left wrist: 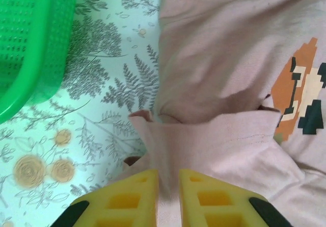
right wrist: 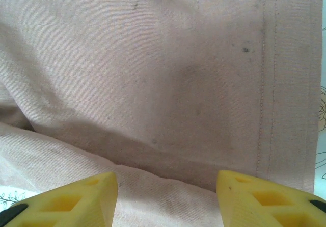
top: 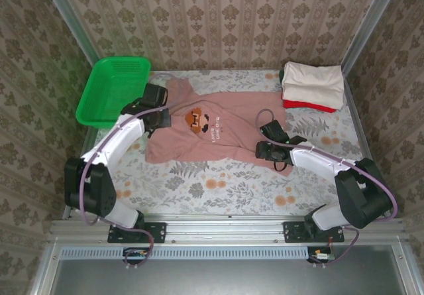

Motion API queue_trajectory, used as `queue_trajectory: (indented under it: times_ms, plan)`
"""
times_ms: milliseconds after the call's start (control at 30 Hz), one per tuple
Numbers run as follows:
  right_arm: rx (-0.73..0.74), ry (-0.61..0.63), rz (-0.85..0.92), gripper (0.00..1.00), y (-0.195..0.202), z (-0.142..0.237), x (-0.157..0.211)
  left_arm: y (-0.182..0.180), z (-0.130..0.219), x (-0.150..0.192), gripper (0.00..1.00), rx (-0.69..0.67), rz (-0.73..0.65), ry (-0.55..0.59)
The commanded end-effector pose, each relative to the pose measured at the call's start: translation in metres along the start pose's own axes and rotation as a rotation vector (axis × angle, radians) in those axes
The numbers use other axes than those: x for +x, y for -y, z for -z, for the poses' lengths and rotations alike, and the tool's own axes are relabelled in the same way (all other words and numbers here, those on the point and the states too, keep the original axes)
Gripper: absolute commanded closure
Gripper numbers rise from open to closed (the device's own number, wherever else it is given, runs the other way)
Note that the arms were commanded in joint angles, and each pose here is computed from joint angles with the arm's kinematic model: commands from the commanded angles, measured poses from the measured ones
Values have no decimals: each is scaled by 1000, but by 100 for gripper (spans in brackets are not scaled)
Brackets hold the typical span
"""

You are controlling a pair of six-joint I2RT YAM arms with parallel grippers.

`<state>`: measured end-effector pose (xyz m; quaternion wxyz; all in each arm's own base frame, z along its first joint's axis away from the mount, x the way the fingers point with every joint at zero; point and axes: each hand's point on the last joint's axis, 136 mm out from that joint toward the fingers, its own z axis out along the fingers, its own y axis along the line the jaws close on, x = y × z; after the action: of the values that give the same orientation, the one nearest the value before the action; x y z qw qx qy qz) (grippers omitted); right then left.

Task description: Fold and stack the t-shirts

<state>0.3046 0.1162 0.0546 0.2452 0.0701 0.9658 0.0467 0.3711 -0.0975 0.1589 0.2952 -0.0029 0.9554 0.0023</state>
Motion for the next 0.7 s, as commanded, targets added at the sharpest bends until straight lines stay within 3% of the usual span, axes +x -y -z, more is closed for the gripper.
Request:
queue_trajectory:
  times_ms: [0,67,100,133,267,367,567,667]
  plan:
    - [12,24,-6,44,3,3,-6,-18,-12,21,85,-64,-17,-84]
    - [0,19,-6,44,1,2,-6,-23,-21,29,83,-96,-20,-137]
    - [-5,17,-7,44,0,3,-6,-25,-25,33,72,-114,-20,-156]
    - [-6,15,-6,44,-1,3,-5,-24,-27,34,70,-118,-23,-162]
    - [-1,16,-3,44,0,4,-6,0,-33,19,61,-63,-68,-119]
    - [-2,15,-3,44,0,3,-6,20,-45,5,47,-58,-121,-103]
    - [-6,8,-4,44,0,2,-3,26,-88,-5,45,-114,-155,-179]
    - [-8,9,-4,44,1,2,-2,31,-103,-5,51,-113,-160,-206]
